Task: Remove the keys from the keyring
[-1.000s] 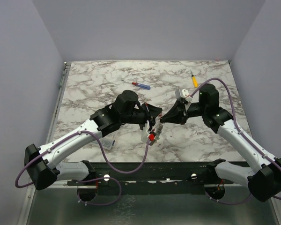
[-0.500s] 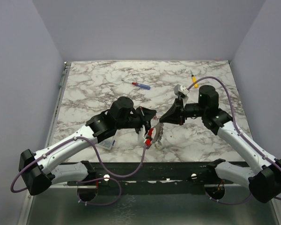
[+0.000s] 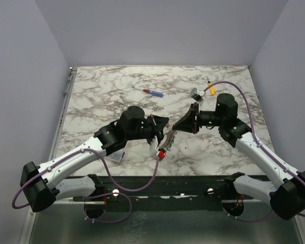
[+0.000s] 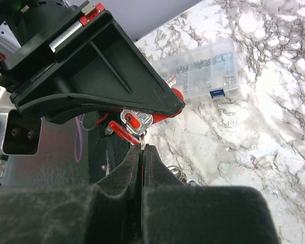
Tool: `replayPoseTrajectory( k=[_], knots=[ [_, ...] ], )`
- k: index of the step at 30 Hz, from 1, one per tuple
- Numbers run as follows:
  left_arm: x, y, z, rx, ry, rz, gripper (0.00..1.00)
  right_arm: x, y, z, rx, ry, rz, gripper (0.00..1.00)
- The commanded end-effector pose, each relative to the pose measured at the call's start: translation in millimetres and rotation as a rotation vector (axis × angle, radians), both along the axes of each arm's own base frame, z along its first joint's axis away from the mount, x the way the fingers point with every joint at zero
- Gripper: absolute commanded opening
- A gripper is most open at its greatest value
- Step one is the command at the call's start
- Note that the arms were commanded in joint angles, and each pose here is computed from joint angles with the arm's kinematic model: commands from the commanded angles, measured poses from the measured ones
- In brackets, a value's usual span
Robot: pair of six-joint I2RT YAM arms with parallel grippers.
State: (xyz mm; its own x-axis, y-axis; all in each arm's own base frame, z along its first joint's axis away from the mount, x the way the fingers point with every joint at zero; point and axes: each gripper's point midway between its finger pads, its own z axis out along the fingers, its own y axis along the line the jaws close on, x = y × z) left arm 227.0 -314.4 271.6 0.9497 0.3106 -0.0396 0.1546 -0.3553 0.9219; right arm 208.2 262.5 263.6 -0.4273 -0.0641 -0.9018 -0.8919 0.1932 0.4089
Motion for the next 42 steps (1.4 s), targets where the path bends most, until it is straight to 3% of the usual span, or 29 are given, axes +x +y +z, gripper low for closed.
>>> replayPoseTrajectory(
  k=[1,16,29,42],
  knots=[
    [-2.9,4.1,2.1,-0.001,-0.028,0.001,0.00,11.7,-3.7,3.0,0.025,-0.016,-0.062,0.01],
    [-13.5,-8.2,-4.3,0.005,-0.009,-0.017,0.00,15.7,-2.0,3.3,0.037,-0.023,-0.069,0.01],
    [-1.9,-9.3,26.0,-0.038,-0.042,0.044,0.00,42.7,-22.2,-34.8,-0.137,-0.027,-0.255,0.01],
    [2.8,-28.6,42.3,-0.048,0.009,0.024,0.00,31.3,-18.2,-54.6,-0.222,-0.042,-0.098,0.01]
  ],
)
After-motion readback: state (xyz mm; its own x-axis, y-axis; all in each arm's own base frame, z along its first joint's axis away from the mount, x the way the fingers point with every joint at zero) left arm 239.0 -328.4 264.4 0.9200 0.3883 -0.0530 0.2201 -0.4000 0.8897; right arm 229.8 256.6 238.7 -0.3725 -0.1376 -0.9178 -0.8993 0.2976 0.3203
